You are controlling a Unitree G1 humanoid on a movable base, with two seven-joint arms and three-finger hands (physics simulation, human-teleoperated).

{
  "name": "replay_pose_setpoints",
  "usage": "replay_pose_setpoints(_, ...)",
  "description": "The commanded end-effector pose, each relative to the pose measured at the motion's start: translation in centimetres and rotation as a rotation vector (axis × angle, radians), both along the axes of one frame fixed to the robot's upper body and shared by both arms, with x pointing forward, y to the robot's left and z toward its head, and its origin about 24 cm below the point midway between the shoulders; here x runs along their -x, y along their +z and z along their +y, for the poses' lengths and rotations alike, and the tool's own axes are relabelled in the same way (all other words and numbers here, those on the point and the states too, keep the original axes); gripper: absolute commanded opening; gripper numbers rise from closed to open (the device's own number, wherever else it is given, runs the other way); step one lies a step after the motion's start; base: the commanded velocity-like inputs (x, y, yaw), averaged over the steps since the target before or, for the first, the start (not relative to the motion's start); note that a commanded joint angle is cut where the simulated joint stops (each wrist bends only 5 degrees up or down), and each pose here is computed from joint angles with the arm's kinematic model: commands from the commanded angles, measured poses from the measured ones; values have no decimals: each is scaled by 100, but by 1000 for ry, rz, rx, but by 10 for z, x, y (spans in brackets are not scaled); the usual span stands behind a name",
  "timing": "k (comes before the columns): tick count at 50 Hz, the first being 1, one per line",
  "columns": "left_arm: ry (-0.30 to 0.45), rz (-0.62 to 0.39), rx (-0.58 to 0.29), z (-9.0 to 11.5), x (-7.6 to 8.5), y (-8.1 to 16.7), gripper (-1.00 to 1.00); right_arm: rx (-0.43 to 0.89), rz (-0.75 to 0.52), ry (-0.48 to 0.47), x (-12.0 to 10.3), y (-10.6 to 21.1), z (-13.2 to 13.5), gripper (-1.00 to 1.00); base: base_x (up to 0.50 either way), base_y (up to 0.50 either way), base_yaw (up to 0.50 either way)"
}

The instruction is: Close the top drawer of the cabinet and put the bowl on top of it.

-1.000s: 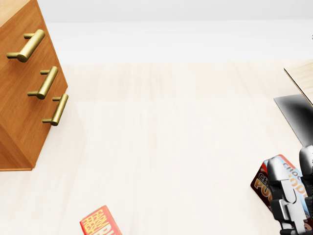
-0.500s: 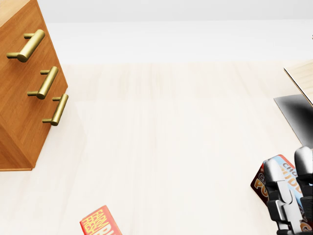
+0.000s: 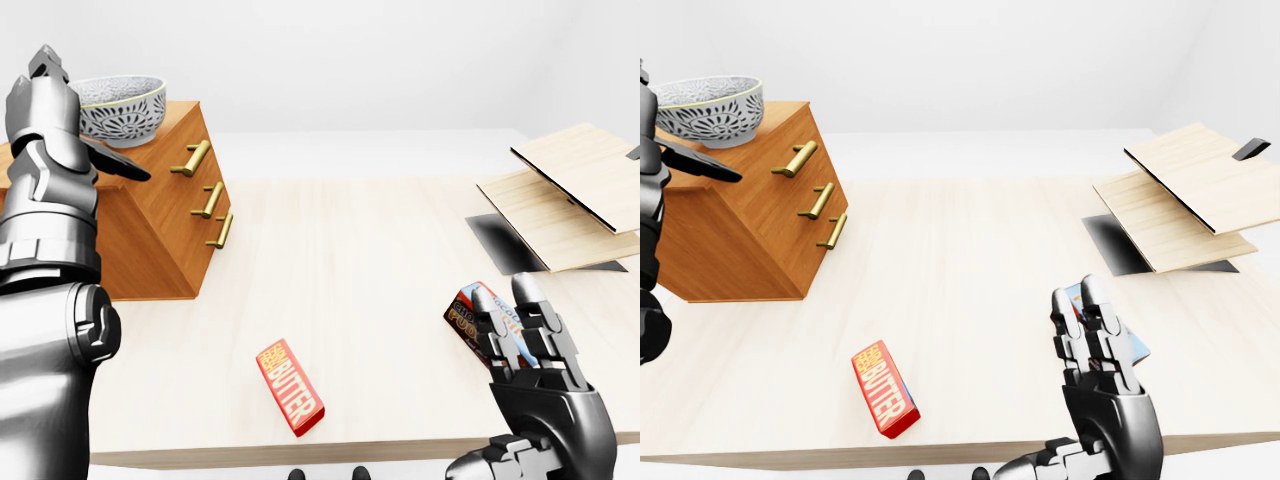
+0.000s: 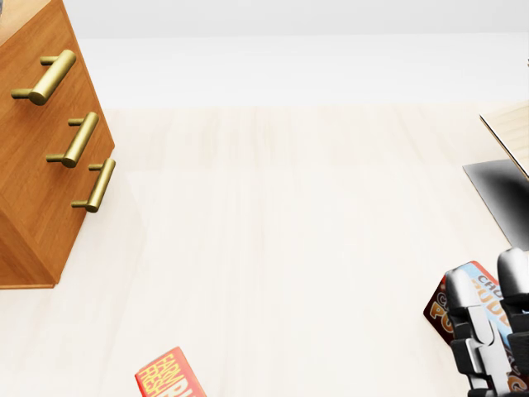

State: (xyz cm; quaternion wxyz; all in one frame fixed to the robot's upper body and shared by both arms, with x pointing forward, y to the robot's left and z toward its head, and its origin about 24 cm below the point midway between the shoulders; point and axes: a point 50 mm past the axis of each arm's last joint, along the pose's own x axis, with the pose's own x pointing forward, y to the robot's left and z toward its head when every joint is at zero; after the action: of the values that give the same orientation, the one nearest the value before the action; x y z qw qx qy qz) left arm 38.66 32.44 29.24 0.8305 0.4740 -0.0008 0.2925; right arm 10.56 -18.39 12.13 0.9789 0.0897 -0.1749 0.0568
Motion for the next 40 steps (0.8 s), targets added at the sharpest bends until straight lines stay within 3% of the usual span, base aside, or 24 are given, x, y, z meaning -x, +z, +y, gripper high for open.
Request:
replay_pose_setpoints(1,3,65,8,2,-1,-22,100,0,-1,3,1,0,0,100,0,0,0)
replay_pose_setpoints(11,-1,42,14,3,0,-16,100,4,-9,0,0,2,0,100,0,0,0)
replay_pose_setpoints(18,-11,-22,20,3,3,2,100,5,-9,1,-1,2,0,100,0,0,0)
replay_pose_setpoints(26,-20,-200,48,10,18,38,100,4,-8,0,0,2,0,100,0,0,0)
replay_pose_setpoints(35,-101,-301,-74,0,38,76,100,5,-2,5,-1,1,2,100,0,0,0)
replay_pose_setpoints(40,-104,-302,-79,-1,39,76,100,5,-1,5,-1,1,2,100,0,0,0)
